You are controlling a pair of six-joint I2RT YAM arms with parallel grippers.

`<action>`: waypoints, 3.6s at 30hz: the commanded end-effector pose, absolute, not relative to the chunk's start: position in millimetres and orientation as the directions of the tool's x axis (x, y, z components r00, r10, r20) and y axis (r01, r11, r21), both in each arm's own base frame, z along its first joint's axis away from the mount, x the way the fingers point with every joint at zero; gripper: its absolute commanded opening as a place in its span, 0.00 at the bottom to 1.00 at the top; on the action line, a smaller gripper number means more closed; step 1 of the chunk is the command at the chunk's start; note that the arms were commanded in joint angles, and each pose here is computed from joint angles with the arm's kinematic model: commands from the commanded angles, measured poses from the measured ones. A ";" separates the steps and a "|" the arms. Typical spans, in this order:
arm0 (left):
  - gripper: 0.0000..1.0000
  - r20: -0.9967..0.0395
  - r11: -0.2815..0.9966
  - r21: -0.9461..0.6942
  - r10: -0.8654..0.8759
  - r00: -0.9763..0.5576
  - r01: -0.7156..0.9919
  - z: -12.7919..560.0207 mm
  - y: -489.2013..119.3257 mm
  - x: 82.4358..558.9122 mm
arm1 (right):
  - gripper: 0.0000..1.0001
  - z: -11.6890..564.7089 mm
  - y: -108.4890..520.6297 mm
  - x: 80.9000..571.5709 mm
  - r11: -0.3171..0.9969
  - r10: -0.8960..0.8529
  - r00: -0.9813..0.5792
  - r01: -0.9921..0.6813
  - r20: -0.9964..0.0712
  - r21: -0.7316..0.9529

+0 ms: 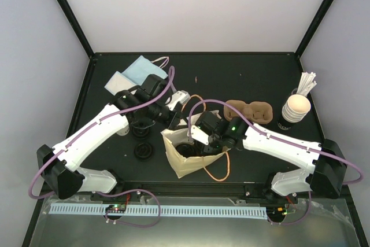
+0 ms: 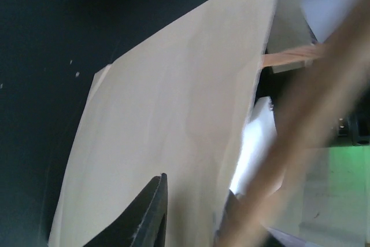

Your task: Pack the takeout coffee

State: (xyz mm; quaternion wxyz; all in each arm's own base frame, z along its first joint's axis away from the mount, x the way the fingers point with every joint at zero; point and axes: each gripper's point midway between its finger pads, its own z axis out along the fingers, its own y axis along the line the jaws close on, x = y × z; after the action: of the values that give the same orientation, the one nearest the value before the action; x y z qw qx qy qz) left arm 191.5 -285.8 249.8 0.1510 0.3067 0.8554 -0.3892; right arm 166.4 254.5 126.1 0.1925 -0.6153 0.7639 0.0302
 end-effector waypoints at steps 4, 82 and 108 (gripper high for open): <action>0.29 -0.461 0.588 -0.499 0.442 -0.770 0.636 242.0 -268.1 183.1 | 0.52 90.4 246.5 150.9 0.205 -0.955 -0.181 -0.975 -0.235 -0.085; 0.02 -0.537 0.751 -0.255 0.415 -0.735 0.610 244.5 -211.5 201.3 | 0.53 66.9 244.3 136.7 0.319 -0.947 -0.319 -0.947 -0.033 -0.018; 0.02 -0.544 0.769 -0.227 0.410 -0.733 0.598 244.9 -203.7 201.4 | 0.55 87.5 225.7 150.3 0.296 -0.954 -0.299 -0.949 0.015 -0.107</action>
State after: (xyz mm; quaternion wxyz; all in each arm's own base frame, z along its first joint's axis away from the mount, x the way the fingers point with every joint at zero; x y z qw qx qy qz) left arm 200.6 -208.9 242.5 0.2317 0.2845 0.9079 -0.2026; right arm 170.6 295.9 123.2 0.1555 -0.5714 0.8035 0.0605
